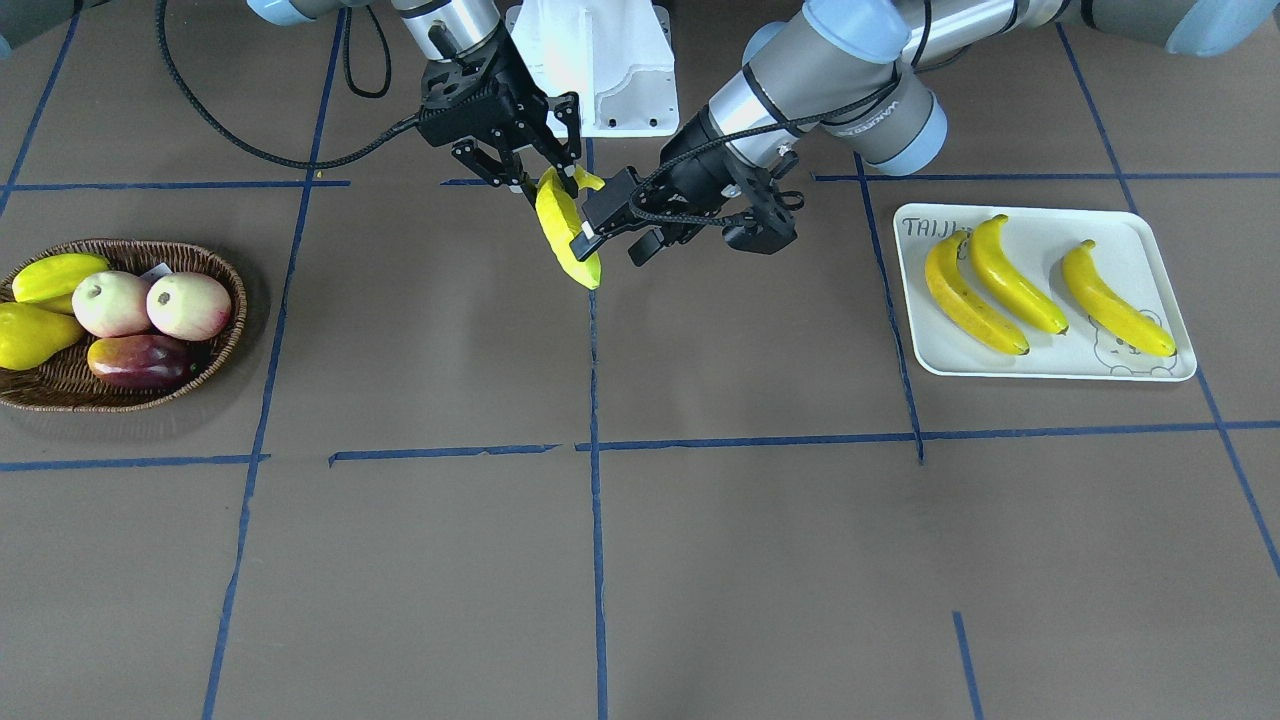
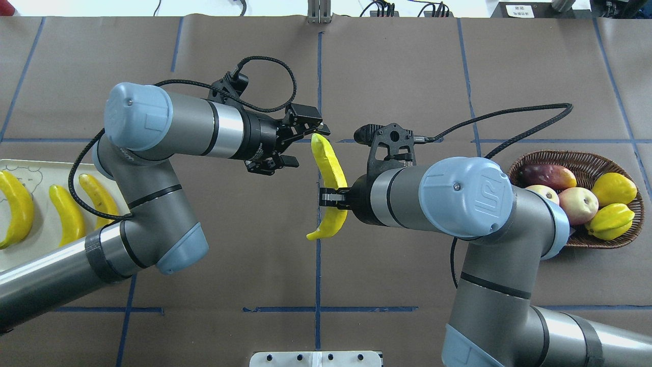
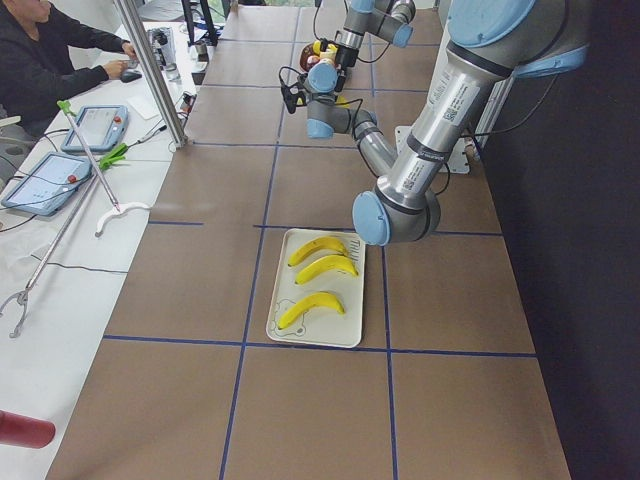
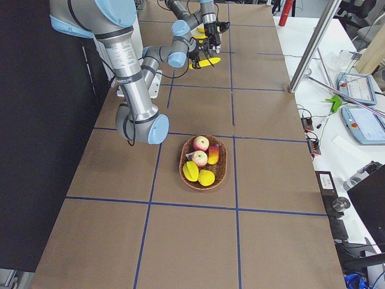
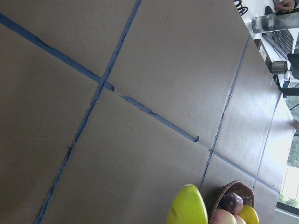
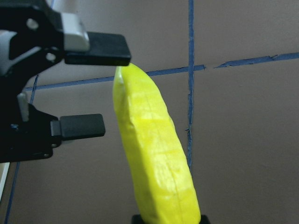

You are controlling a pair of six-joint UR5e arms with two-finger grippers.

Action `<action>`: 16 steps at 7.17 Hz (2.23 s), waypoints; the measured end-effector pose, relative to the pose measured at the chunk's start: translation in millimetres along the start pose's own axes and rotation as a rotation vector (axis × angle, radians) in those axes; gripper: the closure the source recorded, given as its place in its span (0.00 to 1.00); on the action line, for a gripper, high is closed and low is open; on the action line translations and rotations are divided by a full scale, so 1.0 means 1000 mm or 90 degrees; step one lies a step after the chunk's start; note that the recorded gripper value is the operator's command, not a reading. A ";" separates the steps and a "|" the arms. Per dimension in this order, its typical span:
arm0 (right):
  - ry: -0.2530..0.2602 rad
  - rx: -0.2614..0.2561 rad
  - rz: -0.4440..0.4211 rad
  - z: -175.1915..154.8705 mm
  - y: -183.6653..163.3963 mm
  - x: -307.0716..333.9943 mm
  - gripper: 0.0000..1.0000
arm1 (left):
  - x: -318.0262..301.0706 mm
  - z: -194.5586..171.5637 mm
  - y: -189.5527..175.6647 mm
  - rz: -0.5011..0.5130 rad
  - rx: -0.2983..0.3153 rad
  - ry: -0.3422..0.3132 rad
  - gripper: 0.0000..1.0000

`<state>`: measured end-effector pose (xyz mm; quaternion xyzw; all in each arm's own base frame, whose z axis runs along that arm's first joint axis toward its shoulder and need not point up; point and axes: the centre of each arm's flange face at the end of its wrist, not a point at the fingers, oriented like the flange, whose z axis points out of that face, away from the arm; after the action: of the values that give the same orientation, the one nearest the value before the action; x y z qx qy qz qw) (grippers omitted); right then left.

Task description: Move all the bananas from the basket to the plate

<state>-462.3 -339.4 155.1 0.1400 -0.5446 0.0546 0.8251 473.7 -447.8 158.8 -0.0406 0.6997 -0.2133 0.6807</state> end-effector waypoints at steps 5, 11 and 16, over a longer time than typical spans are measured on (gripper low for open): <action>0.001 0.000 0.000 0.001 0.001 0.000 0.49 | -0.003 0.013 0.020 0.008 -0.024 0.013 1.00; -0.028 0.008 0.008 -0.027 -0.006 -0.002 0.00 | -0.016 0.004 -0.008 0.005 -0.006 -0.012 1.00; -0.021 -0.017 0.051 -0.092 -0.078 0.072 0.00 | -0.229 -0.204 -0.196 0.064 0.013 -0.237 1.00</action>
<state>-333.2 -391.1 173.4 0.1081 -0.5641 0.0780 0.8149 245.8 -496.2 438.8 -0.0373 0.5607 -0.1754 0.8084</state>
